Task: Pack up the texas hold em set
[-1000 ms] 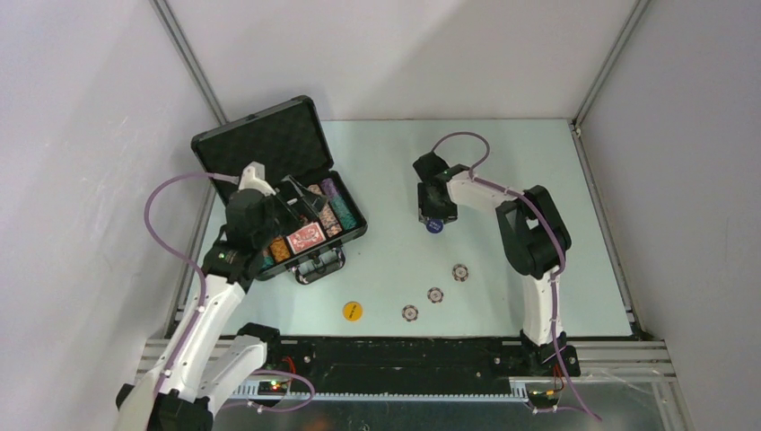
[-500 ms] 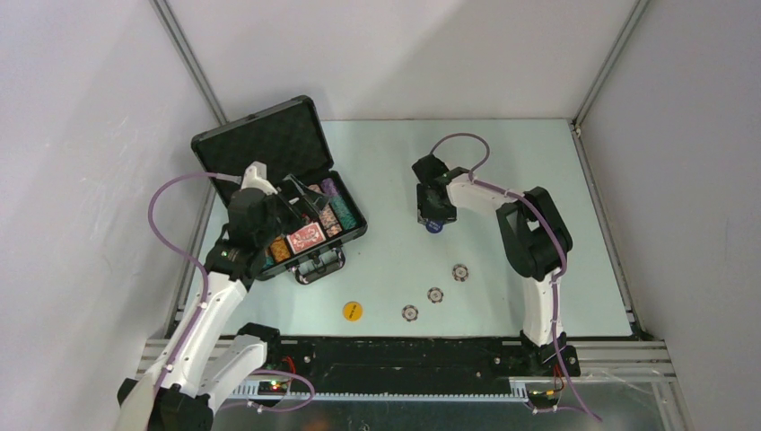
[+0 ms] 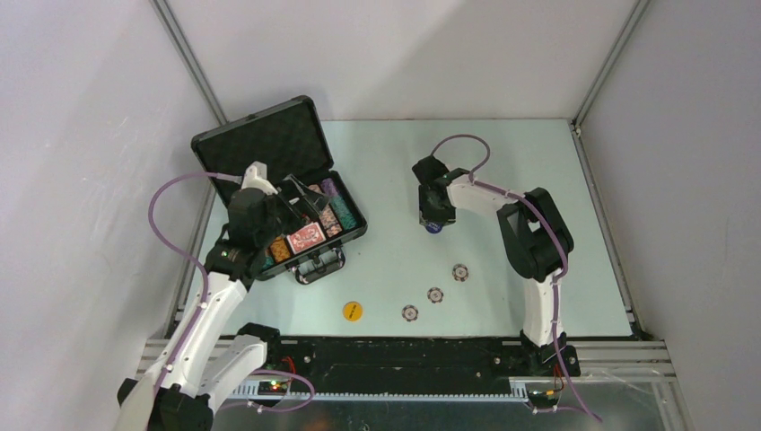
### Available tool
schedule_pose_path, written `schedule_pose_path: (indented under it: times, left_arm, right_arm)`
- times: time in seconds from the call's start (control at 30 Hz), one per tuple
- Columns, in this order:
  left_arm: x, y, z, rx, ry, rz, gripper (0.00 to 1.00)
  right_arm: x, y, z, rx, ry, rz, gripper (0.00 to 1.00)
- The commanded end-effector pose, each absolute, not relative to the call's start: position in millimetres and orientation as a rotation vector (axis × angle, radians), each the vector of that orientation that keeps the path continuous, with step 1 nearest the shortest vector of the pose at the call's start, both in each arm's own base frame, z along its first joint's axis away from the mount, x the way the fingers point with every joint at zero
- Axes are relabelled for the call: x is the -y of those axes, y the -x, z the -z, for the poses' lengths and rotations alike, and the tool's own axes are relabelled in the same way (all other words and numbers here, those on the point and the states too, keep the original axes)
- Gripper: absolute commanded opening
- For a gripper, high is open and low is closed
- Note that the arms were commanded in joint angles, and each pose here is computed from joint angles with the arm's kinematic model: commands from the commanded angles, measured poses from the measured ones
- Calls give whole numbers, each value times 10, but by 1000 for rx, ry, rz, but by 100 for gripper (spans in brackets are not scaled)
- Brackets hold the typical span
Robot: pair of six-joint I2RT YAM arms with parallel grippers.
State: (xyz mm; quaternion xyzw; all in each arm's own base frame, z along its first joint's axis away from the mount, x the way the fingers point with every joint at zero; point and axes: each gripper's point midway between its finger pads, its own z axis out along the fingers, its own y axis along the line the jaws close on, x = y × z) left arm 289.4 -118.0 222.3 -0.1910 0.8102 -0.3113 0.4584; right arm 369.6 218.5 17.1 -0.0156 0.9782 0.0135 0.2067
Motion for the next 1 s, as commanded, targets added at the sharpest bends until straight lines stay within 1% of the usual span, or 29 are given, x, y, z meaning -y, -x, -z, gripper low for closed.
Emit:
schedule_pose_path:
  times: [0.0,0.23,0.5,0.73,0.97]
  left_arm:
    - [1201,-2916,-2367,-1944,457,799,100]
    - [1182,-2906,-2370,-1937,459,798,100]
    - [1180,-2903,-2420,-1927,455,810,100]
    - [1180,-2894,-2451,-1919,454,819,100]
    - [1143,-2895,-2549,-1892,440,812,100]
  right_arm:
    - [-2028,-3360,74,-2854,68,58,48]
    - [-2033,-3422,43,-2824,71,60,48]
    - [-2045,-3542,-247,-2737,69,37,49]
    - [-2053,-3562,-371,-2711,73,30,49]
    - [-2216,-3553,-522,-2694,121,11,49]
